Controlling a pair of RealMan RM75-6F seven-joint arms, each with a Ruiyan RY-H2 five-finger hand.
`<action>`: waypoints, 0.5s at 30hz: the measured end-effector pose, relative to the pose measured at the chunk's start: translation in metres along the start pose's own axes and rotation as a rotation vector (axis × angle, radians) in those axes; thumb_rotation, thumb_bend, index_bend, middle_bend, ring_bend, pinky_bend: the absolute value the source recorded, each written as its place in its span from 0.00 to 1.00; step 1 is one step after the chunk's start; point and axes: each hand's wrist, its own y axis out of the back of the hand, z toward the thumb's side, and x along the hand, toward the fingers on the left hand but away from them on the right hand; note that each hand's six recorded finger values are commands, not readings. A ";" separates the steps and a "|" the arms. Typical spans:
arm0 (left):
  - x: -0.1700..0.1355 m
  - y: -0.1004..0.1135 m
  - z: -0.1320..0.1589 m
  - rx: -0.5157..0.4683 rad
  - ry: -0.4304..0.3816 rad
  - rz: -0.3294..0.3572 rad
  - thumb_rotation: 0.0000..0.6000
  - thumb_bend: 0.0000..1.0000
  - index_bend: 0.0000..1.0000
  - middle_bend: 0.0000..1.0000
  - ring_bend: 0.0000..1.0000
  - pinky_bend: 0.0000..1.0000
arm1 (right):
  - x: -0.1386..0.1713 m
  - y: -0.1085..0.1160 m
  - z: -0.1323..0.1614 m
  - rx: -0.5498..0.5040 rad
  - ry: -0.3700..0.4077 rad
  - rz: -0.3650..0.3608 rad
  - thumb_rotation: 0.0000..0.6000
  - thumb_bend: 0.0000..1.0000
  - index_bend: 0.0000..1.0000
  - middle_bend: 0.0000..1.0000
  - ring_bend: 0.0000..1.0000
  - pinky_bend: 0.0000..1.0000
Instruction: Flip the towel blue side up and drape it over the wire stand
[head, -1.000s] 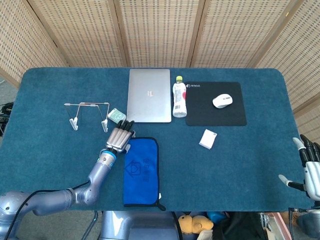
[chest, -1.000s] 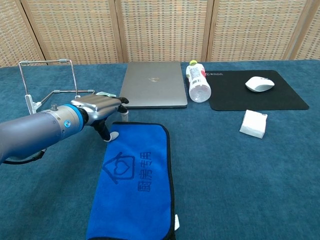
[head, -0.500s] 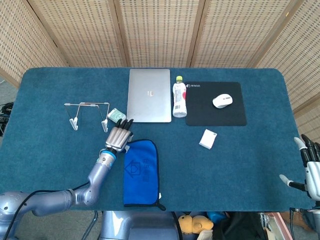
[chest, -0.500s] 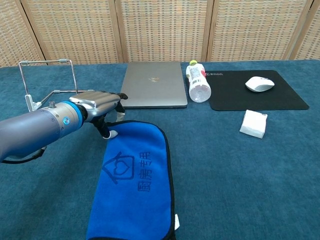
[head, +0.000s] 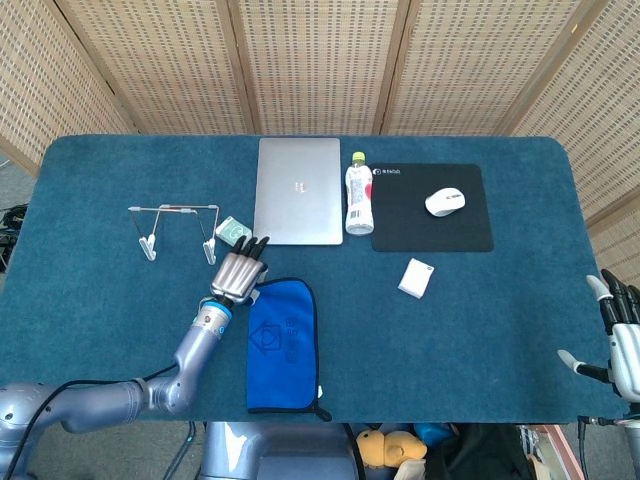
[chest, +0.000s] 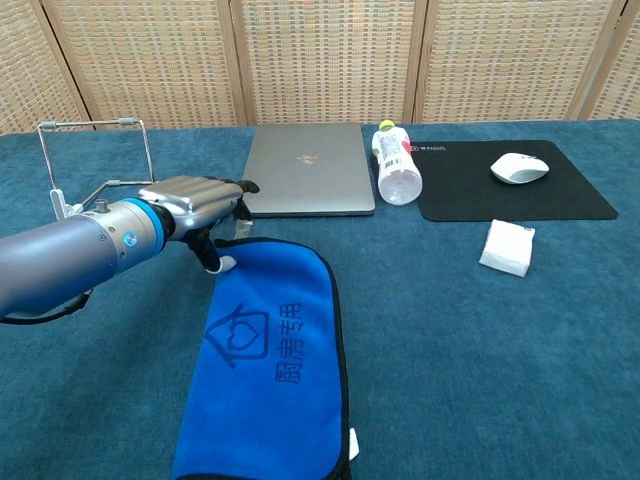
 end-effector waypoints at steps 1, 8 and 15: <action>0.000 0.003 0.000 0.002 -0.003 0.009 1.00 0.48 0.88 0.00 0.00 0.00 | 0.000 0.000 0.000 0.000 0.000 0.000 1.00 0.00 0.00 0.00 0.00 0.00; 0.000 0.039 -0.002 -0.001 -0.018 0.098 1.00 0.48 0.89 0.00 0.00 0.00 | 0.000 -0.001 0.001 0.001 0.002 0.002 1.00 0.00 0.00 0.00 0.00 0.00; 0.001 0.088 -0.010 -0.022 -0.009 0.188 1.00 0.47 0.89 0.00 0.00 0.00 | -0.001 -0.002 0.001 0.006 -0.001 0.003 1.00 0.00 0.00 0.00 0.00 0.00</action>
